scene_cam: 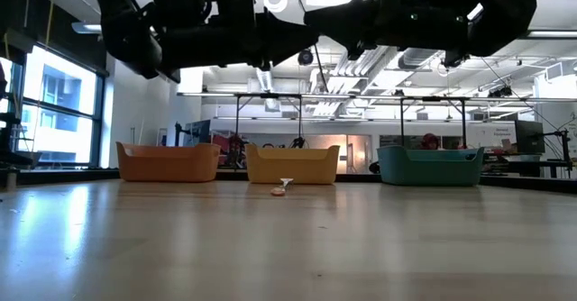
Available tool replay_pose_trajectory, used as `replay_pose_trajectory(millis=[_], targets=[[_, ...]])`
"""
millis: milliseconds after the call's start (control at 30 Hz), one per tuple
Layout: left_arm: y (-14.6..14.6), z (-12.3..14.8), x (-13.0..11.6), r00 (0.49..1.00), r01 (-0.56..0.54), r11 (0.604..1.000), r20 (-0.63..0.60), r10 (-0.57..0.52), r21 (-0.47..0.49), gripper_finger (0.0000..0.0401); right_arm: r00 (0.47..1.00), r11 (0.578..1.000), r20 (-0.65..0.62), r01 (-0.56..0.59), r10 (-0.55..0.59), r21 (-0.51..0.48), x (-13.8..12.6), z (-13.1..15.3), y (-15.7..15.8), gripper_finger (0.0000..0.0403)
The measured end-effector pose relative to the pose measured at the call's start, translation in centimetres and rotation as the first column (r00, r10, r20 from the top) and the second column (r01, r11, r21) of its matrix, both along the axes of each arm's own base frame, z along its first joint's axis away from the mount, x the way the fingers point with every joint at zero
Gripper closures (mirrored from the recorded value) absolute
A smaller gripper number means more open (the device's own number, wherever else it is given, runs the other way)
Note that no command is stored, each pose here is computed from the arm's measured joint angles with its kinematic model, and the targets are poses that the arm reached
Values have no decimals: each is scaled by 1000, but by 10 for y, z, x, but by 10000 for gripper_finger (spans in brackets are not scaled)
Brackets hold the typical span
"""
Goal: Sort silverware by color (type)
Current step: Put the right black fork into the orange bin
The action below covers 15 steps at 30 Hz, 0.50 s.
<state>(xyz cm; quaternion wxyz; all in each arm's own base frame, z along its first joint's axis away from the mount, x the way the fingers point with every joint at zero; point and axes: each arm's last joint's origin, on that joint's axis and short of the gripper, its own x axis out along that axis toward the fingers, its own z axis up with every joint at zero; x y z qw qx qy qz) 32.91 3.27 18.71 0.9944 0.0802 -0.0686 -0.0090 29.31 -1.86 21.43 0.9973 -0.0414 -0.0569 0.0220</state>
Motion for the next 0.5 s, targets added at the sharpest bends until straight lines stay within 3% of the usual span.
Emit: replay_pose_trajectory(millis=[200, 333, 500], targets=[[0, 2, 2, 1000, 6, 999, 7, -6, 32, 388, 1000, 1000, 3, 2, -2, 0, 0, 0, 0, 402], [4, 0, 2, 1000, -1, 1000, -15, 1, 26, 390, 1000, 1000, -4, 17, -17, 9, 0, 0, -1, 394], [10, 0, -1, 996, -31, 999, -85, 34, 36, 395, 994, 994, -9, 111, -111, 18, 0, -1, -3, 344]])
